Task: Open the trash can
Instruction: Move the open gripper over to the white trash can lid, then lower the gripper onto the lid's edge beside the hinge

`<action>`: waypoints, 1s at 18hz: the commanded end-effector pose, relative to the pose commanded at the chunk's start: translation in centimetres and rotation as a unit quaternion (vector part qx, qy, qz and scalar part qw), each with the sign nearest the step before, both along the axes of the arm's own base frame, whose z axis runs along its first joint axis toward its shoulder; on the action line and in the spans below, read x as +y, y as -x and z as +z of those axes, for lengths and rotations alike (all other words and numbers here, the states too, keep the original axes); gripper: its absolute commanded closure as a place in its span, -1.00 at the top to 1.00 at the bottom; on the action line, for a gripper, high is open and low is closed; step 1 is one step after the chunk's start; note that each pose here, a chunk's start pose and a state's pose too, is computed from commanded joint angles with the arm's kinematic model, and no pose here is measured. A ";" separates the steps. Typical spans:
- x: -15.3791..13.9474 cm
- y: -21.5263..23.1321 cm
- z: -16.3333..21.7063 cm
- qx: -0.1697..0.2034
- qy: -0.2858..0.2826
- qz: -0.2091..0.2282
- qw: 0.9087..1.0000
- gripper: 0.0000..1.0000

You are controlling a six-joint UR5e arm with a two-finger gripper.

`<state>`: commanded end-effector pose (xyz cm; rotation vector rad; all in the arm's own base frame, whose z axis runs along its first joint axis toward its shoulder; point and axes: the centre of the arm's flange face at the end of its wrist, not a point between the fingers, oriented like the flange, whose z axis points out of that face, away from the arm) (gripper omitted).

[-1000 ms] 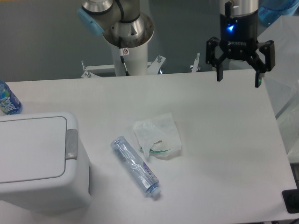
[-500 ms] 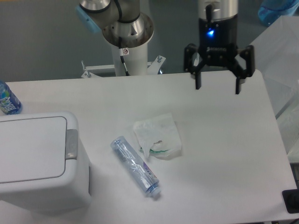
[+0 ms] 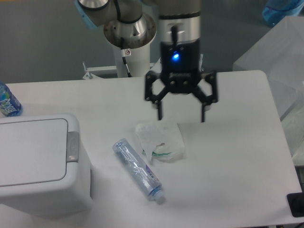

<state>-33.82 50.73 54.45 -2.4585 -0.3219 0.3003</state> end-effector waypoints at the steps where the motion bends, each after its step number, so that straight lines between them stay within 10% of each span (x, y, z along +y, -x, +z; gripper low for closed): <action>1: 0.8 -0.8 -0.3 -0.009 -0.004 0.003 1.000 1.00; 18: 8.1 -8.0 -5.1 -0.126 -0.015 0.035 0.991 1.00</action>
